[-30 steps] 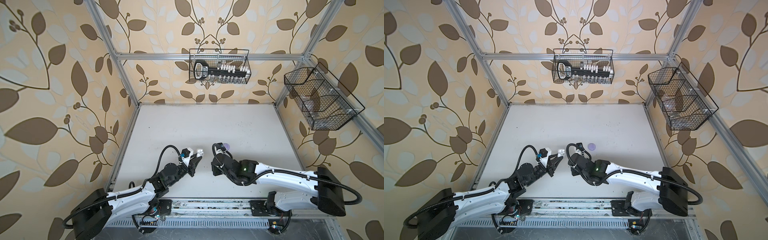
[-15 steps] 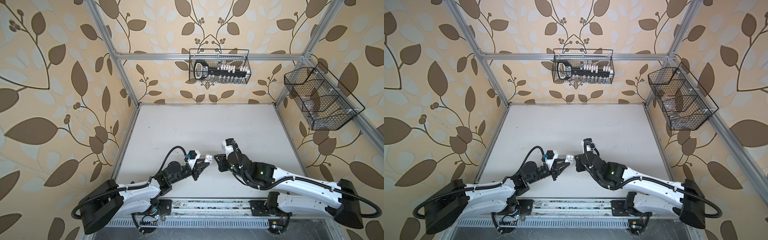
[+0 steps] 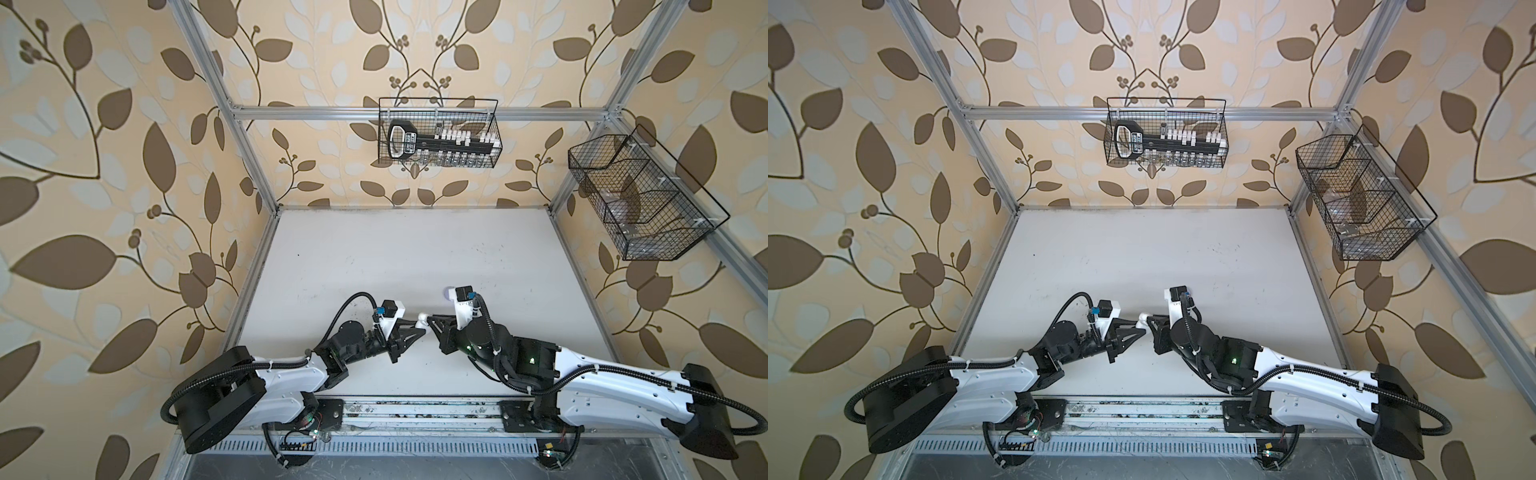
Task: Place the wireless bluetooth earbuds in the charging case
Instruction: 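Carry the earbud with the right gripper toward the case in the left gripper, then lower the earbud into the empty case slot and open the right gripper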
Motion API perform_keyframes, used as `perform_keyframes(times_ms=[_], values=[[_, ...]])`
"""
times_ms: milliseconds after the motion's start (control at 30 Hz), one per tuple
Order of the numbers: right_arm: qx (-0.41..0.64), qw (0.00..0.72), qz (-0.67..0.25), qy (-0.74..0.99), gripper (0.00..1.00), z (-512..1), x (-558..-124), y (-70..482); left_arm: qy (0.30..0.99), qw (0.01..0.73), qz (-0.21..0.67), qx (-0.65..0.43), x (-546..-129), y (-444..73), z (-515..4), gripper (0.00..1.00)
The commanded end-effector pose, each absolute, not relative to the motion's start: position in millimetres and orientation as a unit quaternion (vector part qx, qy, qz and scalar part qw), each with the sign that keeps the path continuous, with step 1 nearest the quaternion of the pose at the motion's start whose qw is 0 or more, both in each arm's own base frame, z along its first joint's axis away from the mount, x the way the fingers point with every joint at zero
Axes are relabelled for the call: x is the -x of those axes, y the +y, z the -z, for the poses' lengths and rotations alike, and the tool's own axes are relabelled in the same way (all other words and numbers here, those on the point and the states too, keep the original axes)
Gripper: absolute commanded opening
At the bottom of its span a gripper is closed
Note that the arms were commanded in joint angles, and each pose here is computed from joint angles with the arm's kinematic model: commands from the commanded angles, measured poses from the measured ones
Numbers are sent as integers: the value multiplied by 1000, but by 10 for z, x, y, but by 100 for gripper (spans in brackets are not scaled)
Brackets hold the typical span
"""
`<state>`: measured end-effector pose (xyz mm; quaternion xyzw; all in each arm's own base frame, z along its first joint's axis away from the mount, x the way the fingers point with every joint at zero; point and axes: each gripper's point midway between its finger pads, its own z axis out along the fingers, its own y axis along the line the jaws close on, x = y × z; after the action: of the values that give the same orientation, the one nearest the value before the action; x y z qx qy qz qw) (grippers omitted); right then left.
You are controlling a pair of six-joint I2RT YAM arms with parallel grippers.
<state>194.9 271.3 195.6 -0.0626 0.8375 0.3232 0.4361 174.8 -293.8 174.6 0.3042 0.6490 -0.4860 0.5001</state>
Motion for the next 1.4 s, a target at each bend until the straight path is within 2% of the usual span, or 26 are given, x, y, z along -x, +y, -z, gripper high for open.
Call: perform_keyframes(times_ms=[0,433,1367], values=[[51,459,-346,817,17,-2101,-1967,2731,596,528,526,-298,-1746,-2981,-2131,0],[39,478,-360,800,18,-2268,-1979,2658,593,520,537,-299,-1734,-3003,-2139,0],[36,459,-377,804,18,-2086,-2031,2821,590,523,539,-295,-1730,-2987,-2177,0]])
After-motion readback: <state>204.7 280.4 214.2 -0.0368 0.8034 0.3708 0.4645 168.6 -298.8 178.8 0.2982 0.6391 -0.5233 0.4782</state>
